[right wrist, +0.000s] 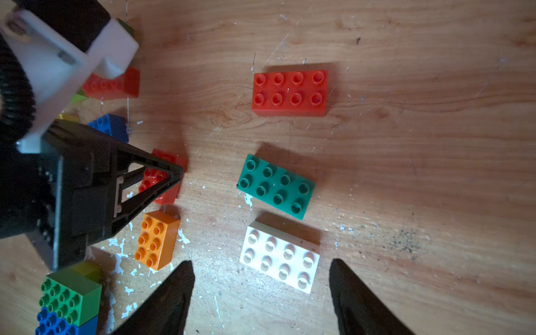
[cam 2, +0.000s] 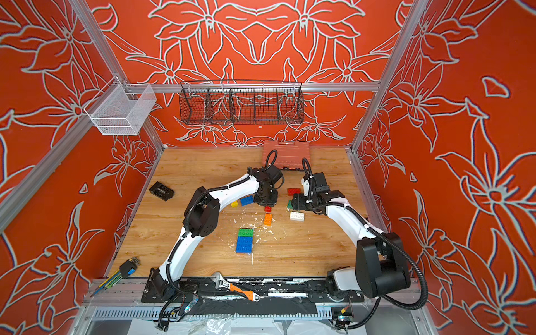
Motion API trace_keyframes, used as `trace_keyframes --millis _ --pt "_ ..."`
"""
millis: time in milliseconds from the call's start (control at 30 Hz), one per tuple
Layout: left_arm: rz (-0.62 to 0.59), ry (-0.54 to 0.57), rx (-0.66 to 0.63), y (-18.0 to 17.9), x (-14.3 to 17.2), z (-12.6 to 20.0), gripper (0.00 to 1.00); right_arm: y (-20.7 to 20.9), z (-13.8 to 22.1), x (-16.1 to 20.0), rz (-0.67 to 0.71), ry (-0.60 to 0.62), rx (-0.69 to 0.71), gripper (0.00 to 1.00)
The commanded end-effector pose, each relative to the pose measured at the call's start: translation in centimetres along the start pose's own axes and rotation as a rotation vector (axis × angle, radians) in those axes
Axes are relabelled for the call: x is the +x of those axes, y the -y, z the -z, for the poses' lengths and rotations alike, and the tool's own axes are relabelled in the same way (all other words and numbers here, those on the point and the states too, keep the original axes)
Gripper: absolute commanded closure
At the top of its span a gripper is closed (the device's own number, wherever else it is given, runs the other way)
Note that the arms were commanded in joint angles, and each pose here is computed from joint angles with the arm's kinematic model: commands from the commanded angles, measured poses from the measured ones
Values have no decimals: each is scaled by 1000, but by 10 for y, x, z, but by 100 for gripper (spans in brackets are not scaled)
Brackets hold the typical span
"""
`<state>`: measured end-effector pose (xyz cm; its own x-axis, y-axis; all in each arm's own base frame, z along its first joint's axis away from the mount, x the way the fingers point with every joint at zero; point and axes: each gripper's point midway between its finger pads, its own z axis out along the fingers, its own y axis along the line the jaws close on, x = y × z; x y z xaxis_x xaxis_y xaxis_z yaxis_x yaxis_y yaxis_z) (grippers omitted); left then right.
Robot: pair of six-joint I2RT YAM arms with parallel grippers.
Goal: Assemble a rectangle with lego
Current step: Place the lego brick at the center of the board.
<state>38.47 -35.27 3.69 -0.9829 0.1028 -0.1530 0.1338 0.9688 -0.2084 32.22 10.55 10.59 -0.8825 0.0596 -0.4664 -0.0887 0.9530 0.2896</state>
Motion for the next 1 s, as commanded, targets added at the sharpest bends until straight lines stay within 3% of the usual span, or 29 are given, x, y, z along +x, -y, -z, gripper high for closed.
trace_keyframes --millis 0,967 --pt "13 40 48 8 -7 21 81 2 2 9 29 -19 29 26" --pt "20 15 2 4 15 12 80 -1 4 13 58 -26 40 26"
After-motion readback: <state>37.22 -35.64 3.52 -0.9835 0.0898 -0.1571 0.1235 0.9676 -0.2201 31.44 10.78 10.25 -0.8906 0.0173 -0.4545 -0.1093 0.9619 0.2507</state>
